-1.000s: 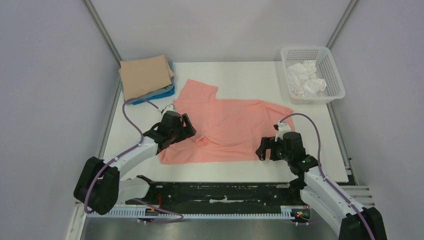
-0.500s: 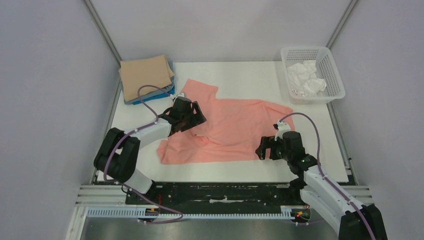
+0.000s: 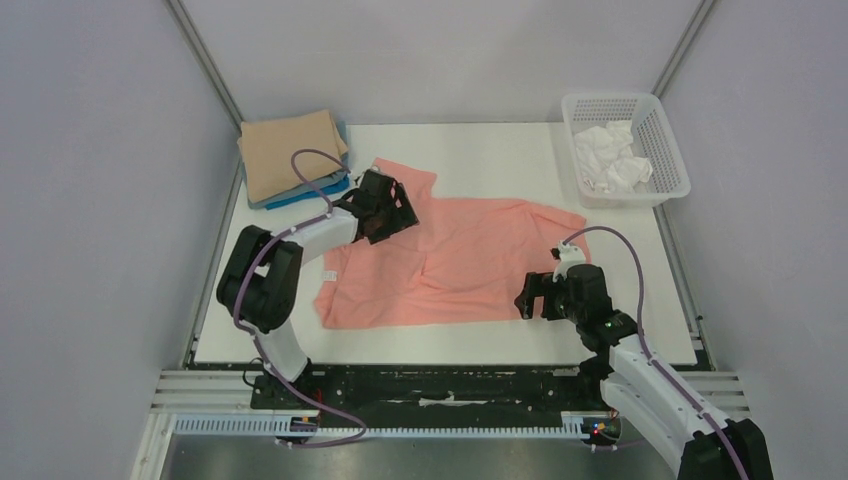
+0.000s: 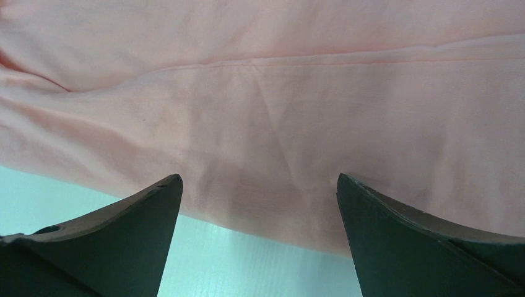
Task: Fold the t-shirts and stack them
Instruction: Grab the side of the flattened tshirt furthest away from the robot with both arms
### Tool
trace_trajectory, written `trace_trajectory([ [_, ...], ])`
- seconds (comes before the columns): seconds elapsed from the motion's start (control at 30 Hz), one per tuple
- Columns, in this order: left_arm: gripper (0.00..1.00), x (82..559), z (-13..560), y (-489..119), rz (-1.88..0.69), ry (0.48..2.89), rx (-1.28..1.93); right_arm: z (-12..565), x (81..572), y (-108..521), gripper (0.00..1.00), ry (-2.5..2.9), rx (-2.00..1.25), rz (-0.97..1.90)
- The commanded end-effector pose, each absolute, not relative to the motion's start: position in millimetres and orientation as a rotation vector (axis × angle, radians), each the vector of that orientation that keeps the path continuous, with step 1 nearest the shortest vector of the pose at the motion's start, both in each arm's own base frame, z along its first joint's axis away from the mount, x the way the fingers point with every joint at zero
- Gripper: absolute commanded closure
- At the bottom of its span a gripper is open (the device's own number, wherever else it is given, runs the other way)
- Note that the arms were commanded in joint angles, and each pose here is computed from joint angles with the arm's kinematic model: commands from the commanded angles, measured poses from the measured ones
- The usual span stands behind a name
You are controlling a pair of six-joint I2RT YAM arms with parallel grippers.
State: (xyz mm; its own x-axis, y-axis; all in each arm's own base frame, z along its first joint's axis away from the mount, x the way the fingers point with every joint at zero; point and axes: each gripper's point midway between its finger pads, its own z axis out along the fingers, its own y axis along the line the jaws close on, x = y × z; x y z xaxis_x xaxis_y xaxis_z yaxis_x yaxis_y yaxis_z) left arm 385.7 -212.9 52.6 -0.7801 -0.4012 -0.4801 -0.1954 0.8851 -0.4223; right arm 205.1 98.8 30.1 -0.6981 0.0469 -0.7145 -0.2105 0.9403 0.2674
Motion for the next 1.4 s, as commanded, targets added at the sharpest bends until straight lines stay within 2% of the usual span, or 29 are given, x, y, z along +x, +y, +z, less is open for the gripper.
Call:
trace_trajectory([
  [0.0,0.13,387.4,124.1,-198.9,-0.475,2.296,-0.399,63.2,224.9,99.8,0.02,2.197,-0.057,0.424],
  [0.1,0.13,372.0,141.5,-186.0,-0.428,2.258,-0.395,79.2,234.5,104.6,0.02,2.116,-0.007,0.469],
  [0.2,0.13,347.8,141.4,-198.5,-0.527,2.276,-0.328,94.2,241.4,116.8,0.02,2.050,-0.009,0.530],
  [0.47,0.13,297.5,93.1,-250.1,-0.764,2.396,-0.207,69.9,255.9,137.2,0.02,2.073,-0.016,0.504],
  [0.87,0.13,216.8,30.9,-241.0,-0.704,2.555,-0.204,-2.5,171.4,109.2,0.02,2.336,0.104,0.516],
  [1.0,0.13,194.6,24.3,-230.9,-0.700,2.554,-0.219,-9.0,142.4,123.9,0.02,2.428,0.081,0.666],
  [1.37,0.12,184.6,33.5,-218.8,-0.689,2.503,-0.190,-24.3,75.7,111.3,0.02,2.724,0.153,0.674],
])
